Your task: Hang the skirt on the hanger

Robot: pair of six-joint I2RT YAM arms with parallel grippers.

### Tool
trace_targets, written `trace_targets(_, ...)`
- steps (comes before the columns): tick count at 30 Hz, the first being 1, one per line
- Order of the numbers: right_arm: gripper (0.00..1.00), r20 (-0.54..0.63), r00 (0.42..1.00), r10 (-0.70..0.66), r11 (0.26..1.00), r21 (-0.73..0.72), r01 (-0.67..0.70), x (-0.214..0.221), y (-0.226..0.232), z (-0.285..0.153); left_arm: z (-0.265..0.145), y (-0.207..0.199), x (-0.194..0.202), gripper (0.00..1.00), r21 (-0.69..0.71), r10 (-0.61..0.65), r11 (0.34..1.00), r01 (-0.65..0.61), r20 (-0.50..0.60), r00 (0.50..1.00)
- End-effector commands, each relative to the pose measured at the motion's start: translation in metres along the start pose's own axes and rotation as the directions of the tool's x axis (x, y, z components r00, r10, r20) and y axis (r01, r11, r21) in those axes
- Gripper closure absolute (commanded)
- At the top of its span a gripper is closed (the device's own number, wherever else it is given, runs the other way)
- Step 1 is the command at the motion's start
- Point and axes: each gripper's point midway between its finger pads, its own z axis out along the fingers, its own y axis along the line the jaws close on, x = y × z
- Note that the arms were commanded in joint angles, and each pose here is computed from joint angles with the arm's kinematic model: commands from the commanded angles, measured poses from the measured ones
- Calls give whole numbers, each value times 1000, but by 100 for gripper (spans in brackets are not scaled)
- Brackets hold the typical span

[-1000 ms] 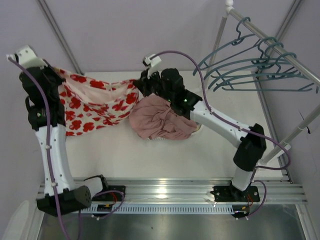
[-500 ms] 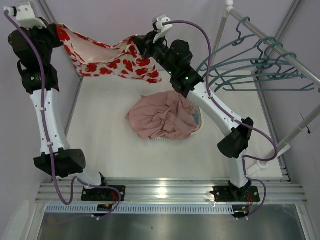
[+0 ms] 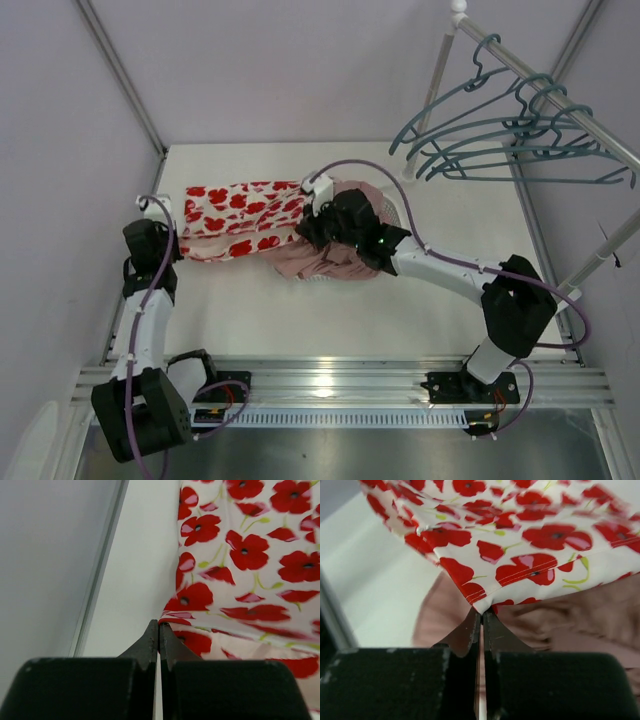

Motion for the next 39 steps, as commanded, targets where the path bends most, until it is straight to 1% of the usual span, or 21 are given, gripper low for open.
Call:
trace_targets(1, 100, 24, 1000, -10, 994, -113, 12, -15, 61, -30, -23, 56, -9, 99, -273, 113, 956, -106, 10, 993)
trace_targets(2, 100, -18, 1000, -13, 992, -126, 10, -3, 69, -33, -27, 63, -9, 92, -320, 87, 944, -77, 15, 996)
trace_targets(4, 100, -46, 999, -17, 990, -138, 11, 3, 86, -37, -34, 71, -10, 54, -370, 15, 929, -8, 16, 1000)
trace_targets(6, 100, -65, 998, -17, 988, -157, 6, 9, 98, -40, -34, 68, -5, 46, -349, 11, 937, -16, -16, 1000)
trace_targets(7, 100, -73, 997, -1, 987, -160, -11, 10, 101, -41, -37, 65, -2, 14, -338, -13, 941, -2, -42, 999)
trace_targets(9, 100, -91, 996, 22, 985, -170, -37, 13, 107, -43, -42, 59, -19, 1, -298, -53, 954, 43, -26, 998)
trace_targets(10, 100, -97, 995, 35, 982, -183, -53, 14, 113, -44, -46, 48, -13, 0, -253, -120, 962, 101, -61, 991)
trace_targets(11, 100, -114, 992, 61, 979, -184, -82, 16, 117, -45, -58, 45, -58, 1, -202, -143, 968, 146, 30, 989)
trace_targets(12, 100, -139, 988, 70, 979, -180, -94, 22, 118, -47, -65, 23, -75, 1, -62, -164, 984, 168, 64, 984)
trace_targets(13, 100, -150, 986, 74, 979, -180, -100, 26, 122, -48, -74, 9, -84, 0, 21, -190, 982, 189, 76, 979)
trace_targets(14, 100, -169, 982, 84, 982, -156, -111, 34, 120, -48, -92, -1, -115, 1, 100, -214, 975, 200, 149, 965)
trace_targets(16, 100, -194, 976, 95, 984, -131, -122, 44, 119, -49, -130, -30, -144, 1, 284, -251, 942, 178, 246, 936)
trace_targets(19, 100, -237, 964, 119, 984, -100, -146, 61, 114, -51, -179, -36, -171, 0, 340, -281, 928, 150, 377, 882)
trace_targets(24, 100, -260, 957, 127, 985, -79, -152, 74, 110, -59, -214, -35, -168, 0, 323, -270, 936, 143, 394, 878)
trace_targets(27, 100, -261, 957, 128, 985, -81, -154, 76, 109, -63, -187, -19, -141, 1, 219, -340, 933, 284, 289, 895)
trace_targets(30, 100, -272, 952, 140, 985, -55, -161, 86, 104, -68, -144, -6, -102, 0, 87, -459, 888, 451, 148, 876)
trace_targets(31, 100, -263, 954, 144, 985, -50, -162, 84, 103, -71, -135, -7, -94, 1, 69, -517, 856, 512, 116, 848)
trace_targets(33, 100, -280, 948, 153, 985, -34, -169, 94, 99, -76, -104, -14, -68, 0, 53, -564, 826, 562, 47, 824)
trace_targets(34, 100, -265, 951, 161, 986, 3, -166, 96, 92, -80, -92, -20, -53, 0, 44, -602, 798, 601, 11, 798)
trace_targets(37, 100, -260, 950, 174, 985, 23, -174, 101, 87, -86, -67, -23, -38, 1, 26, -645, 763, 645, -13, 764)
trace_targets(39, 100, -266, 946, 186, 982, 26, -186, 108, 86, -90, -52, -18, -27, 0, -31, -652, 758, 651, -34, 758)
